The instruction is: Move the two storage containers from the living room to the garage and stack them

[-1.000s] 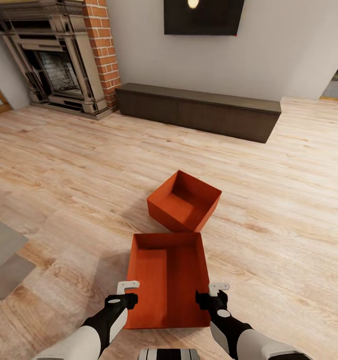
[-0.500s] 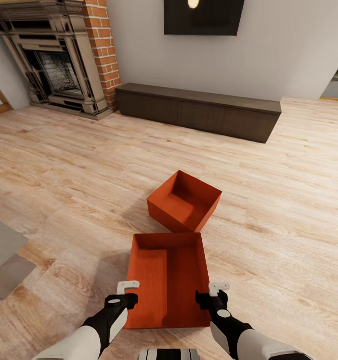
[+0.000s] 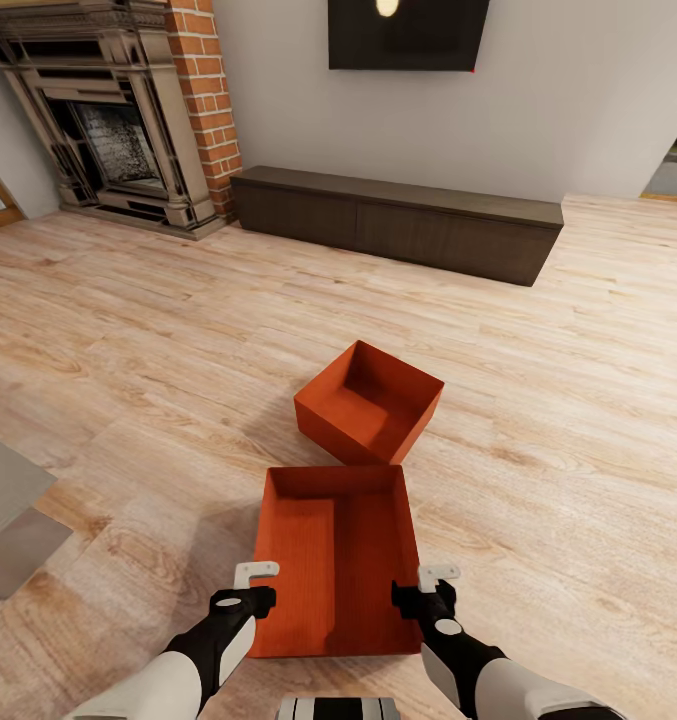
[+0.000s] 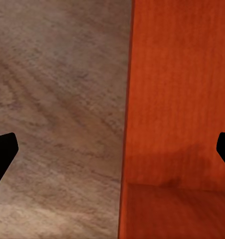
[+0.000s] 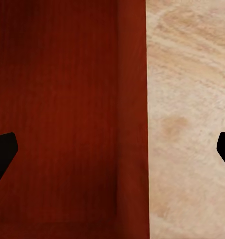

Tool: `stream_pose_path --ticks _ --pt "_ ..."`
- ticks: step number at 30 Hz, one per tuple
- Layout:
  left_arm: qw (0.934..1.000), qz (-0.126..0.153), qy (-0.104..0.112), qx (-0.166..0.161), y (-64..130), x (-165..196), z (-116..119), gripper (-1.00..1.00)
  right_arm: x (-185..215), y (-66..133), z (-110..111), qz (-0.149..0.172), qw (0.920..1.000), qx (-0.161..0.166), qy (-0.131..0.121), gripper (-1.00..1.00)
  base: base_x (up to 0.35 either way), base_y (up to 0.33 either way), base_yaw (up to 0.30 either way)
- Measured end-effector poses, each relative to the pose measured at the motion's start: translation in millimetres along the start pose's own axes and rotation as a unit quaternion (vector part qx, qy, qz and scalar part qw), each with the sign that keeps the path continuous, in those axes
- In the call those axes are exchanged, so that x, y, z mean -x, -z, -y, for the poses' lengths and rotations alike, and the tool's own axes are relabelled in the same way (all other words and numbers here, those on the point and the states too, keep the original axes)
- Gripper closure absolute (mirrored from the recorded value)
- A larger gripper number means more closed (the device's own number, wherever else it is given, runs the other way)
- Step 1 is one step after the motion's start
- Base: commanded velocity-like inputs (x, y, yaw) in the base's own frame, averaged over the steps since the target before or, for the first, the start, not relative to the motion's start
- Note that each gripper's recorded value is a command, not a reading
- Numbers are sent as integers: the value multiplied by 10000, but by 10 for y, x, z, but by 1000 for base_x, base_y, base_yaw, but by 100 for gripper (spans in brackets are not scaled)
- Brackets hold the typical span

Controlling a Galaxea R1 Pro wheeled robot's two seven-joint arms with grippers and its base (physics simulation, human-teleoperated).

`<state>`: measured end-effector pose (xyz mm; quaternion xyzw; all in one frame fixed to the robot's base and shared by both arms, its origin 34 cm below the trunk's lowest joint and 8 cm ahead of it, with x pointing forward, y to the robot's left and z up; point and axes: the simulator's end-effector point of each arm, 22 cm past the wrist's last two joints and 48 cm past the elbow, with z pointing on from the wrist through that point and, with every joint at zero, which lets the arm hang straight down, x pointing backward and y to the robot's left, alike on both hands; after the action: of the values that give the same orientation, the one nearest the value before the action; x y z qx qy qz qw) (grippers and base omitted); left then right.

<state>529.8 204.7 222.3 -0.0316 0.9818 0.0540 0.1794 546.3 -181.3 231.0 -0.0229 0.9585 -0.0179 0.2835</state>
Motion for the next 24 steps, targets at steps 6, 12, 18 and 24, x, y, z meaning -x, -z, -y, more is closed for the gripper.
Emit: stream_pose_path --ticks 6,12,18,24 --pt "10000 0 0 1 0 0 -2 -100 -4 -5 51 -1 10000 -31 12 -100 0 0 0" --pt "10000 0 0 1 0 0 -1 -100 -4 -8 76 4 10000 -47 14 -100 0 0 0" --pt "10000 0 0 2 0 0 -3 -100 -3 -8 81 5 10000 -50 17 -100 0 0 0" --pt "10000 0 0 2 -1 0 -3 -100 -3 -9 82 5 10000 -50 17 -100 0 0 0"
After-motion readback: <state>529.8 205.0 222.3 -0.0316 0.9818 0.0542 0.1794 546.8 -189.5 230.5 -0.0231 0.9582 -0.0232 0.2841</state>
